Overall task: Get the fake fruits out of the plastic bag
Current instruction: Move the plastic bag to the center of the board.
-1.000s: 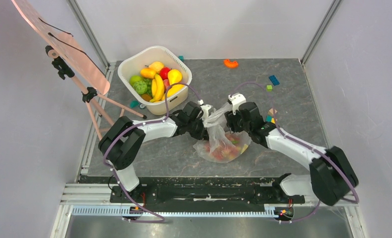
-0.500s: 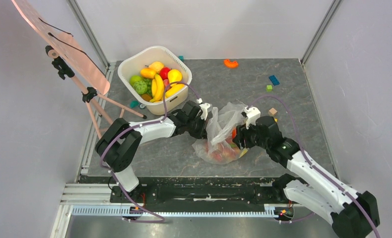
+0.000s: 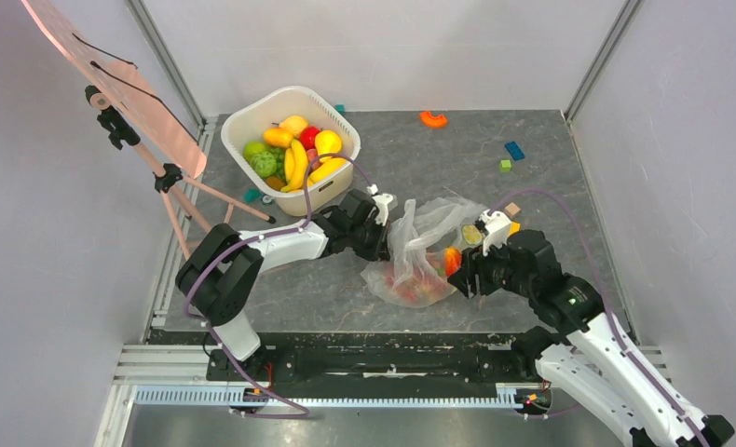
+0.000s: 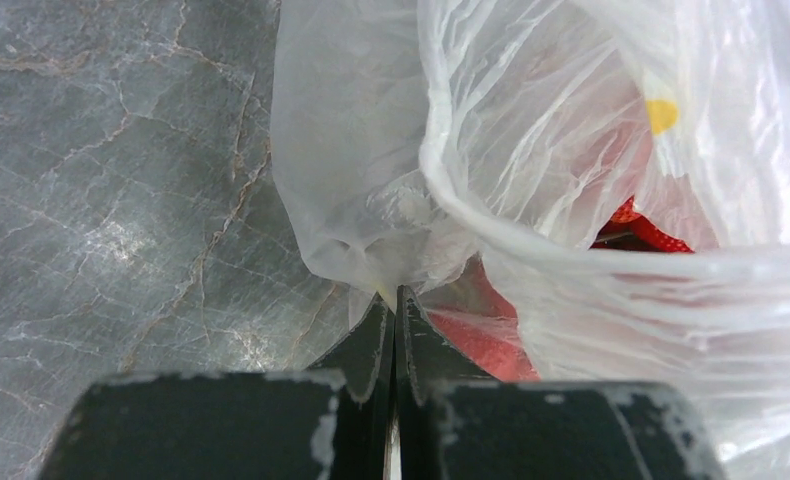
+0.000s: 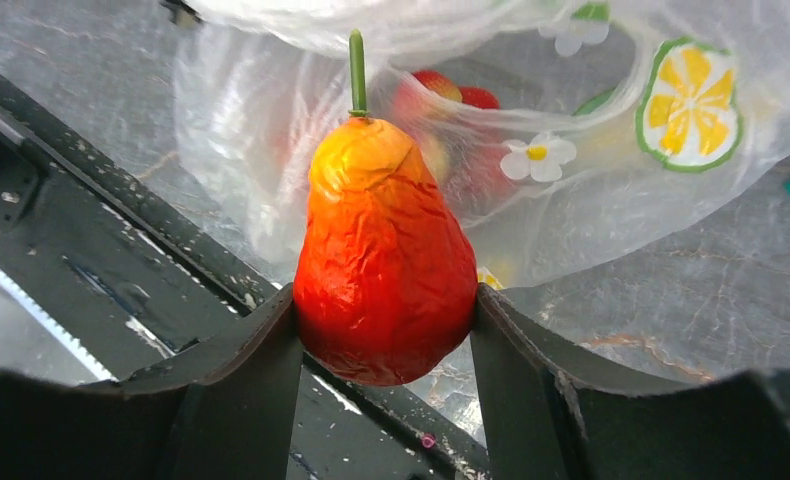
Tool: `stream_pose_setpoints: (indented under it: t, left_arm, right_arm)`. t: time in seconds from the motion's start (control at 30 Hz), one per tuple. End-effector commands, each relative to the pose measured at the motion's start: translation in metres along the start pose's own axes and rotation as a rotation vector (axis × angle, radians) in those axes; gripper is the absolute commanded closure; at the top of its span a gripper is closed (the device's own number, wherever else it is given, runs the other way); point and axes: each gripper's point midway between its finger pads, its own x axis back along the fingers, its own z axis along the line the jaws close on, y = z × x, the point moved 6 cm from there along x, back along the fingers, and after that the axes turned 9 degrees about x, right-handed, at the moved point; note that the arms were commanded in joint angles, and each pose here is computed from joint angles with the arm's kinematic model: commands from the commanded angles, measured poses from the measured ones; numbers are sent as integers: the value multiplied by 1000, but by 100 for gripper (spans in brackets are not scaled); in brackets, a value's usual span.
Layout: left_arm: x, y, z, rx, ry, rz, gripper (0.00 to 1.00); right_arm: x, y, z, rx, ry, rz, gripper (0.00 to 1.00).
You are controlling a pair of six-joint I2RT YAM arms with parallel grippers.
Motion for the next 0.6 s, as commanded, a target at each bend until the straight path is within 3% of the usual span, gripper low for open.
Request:
stream_pose_setpoints:
  t: [0.0, 0.27, 0.57]
  left_arm:
    - [10, 5, -3, 22, -3, -49, 98]
    - [15, -21, -9, 40, -53, -36, 98]
    - [30, -51, -12, 73, -63, -82, 98]
  right_arm:
    - [33, 36, 9, 8, 15, -100, 53]
    - [61, 121, 23, 61, 73, -288, 52]
    - [-19, 204, 17, 122, 131, -355, 53]
